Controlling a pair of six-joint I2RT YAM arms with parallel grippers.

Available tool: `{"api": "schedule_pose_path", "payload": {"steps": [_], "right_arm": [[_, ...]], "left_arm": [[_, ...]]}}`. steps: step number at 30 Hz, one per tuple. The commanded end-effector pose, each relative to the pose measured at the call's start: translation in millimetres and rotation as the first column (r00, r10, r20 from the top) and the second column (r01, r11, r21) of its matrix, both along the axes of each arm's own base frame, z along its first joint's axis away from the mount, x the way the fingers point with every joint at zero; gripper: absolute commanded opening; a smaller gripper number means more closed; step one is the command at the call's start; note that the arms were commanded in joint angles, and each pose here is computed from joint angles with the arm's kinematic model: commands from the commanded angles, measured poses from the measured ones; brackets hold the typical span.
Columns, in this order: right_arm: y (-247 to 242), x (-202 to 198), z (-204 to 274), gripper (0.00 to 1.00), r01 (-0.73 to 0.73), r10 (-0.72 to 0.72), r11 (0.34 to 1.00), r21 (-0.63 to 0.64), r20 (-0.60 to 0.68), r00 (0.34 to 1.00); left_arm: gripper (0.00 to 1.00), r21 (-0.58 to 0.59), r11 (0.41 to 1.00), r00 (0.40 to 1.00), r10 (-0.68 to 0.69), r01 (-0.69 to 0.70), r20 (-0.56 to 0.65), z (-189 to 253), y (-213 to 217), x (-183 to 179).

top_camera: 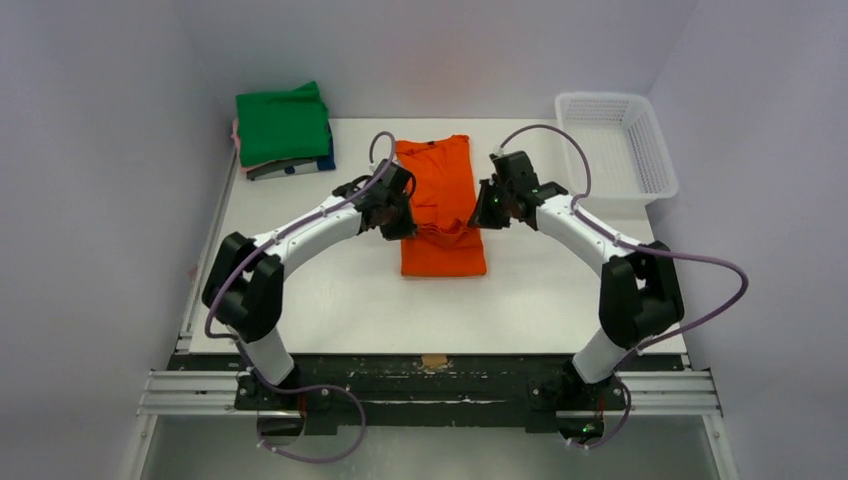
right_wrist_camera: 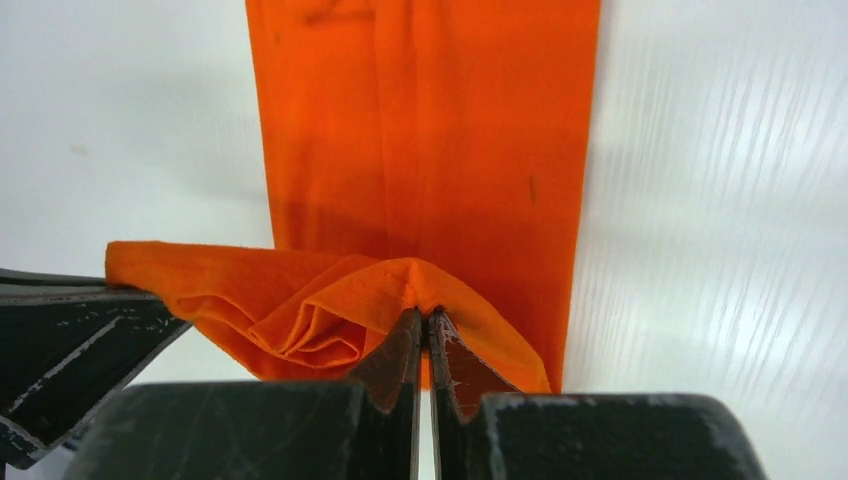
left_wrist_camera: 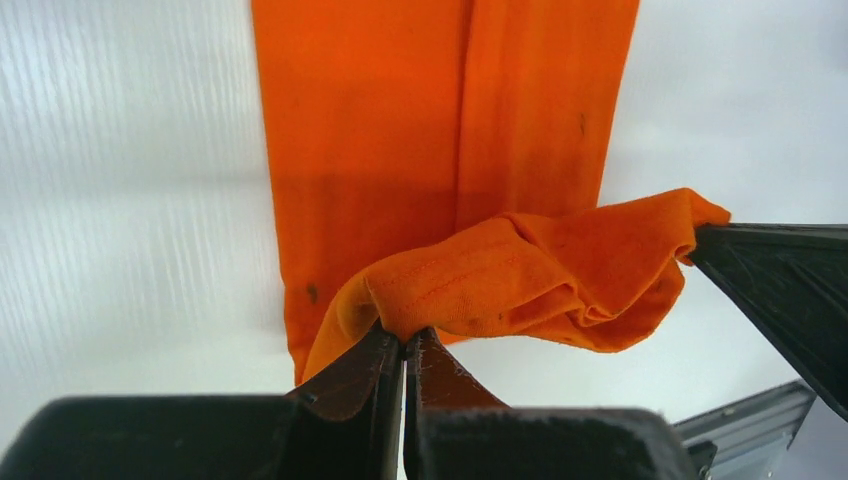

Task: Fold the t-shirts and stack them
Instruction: Fold the folded rectangular tshirt in 1/3 of the way

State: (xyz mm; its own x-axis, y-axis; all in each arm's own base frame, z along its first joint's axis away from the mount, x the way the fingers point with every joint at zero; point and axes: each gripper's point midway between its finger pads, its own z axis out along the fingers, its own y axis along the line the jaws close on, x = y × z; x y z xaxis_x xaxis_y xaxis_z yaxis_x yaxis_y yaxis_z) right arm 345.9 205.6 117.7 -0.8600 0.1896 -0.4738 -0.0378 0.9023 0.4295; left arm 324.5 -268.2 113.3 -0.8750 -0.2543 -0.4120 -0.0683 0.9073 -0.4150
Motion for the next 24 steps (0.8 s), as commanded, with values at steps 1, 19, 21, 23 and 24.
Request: {"api": "schedule_pose_path", "payload": {"steps": [1,19,21,23,24], "right_arm": [[0,52,13,0.0,0.004,-0.005,1.0,0.021,0.084,0.996],[-16,121,-29,0.53,0.068,-0.067,0.997,-0.046,0.028,0.997],[-21,102,-25,0.55,0.072,-0.071,0.997,-0.043,0.025,0.997],[-25,76,-21,0.55,0.064,-0.063,0.998,-0.022,0.019,0.998],[-28,62,-23,0.56,0.062,-0.062,0.998,-0.02,0.007,0.998]], "left_arm": [[0.0,0.021,1.0,1.0,0.0,0.0,-0.004,3,7,34],[0.79,0.02,1.0,0.994,-0.006,0.008,-0.113,-22,23,82],[0.9,0.019,1.0,0.993,-0.009,0.011,-0.114,-15,31,64],[0.92,-0.015,1.0,0.992,-0.022,0.021,-0.127,-13,33,40],[0.92,-0.04,0.999,0.991,-0.032,0.027,-0.13,-11,34,27]]}}
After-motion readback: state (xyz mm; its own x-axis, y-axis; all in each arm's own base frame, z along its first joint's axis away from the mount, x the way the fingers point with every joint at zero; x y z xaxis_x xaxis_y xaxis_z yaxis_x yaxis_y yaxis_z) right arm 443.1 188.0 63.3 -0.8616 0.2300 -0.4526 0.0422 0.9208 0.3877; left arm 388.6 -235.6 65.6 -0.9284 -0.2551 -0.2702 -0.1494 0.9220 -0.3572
